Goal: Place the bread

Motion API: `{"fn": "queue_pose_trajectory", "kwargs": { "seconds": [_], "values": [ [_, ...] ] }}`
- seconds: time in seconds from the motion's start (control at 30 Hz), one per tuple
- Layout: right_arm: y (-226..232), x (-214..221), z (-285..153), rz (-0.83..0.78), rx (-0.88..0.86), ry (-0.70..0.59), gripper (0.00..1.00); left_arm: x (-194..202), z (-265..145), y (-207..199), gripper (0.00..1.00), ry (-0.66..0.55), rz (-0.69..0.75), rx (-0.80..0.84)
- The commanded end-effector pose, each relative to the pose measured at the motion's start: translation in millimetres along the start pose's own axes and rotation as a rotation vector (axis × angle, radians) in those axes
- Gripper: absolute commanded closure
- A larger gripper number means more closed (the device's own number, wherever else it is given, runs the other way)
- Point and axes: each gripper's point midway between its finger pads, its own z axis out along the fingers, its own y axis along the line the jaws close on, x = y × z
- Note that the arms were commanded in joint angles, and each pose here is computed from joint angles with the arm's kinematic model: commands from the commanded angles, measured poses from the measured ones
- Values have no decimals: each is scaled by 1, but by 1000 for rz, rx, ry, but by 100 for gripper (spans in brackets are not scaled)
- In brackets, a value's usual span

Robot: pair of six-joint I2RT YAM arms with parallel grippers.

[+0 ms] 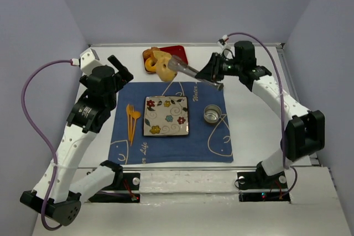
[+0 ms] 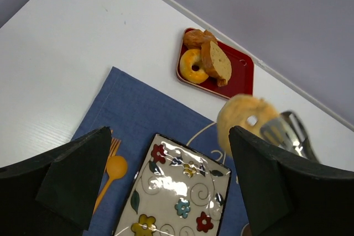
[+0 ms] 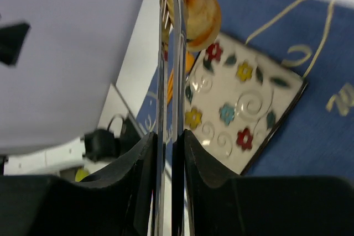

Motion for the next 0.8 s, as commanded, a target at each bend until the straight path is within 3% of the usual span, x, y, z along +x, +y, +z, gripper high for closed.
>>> {"fn": "queue_pose_trajectory", "kwargs": {
  "seconds": [0.0,0.27,0.53,0.57,0.6,0.77],
  "values": [
    [33,77,-23,-56,-131,197,93,-11,-2,-3,1,-46,-32,13],
    [29,167,-38,-4,-215,424,93,3,9,-14,1,6,-10,38],
    [-19,165,-18,11,6,390,92,3,6,-14,1,13,-8,45],
    [-26,166,-15,24,30,395,81,0,4,-13,1,4,-13,46],
    [-30,164,-13,22,50,387,63,-1,3,-12,1,0,-14,45],
    [-39,149,-6,-1,117,343,36,-4,-1,-12,1,-17,-24,62]
  ]
}}
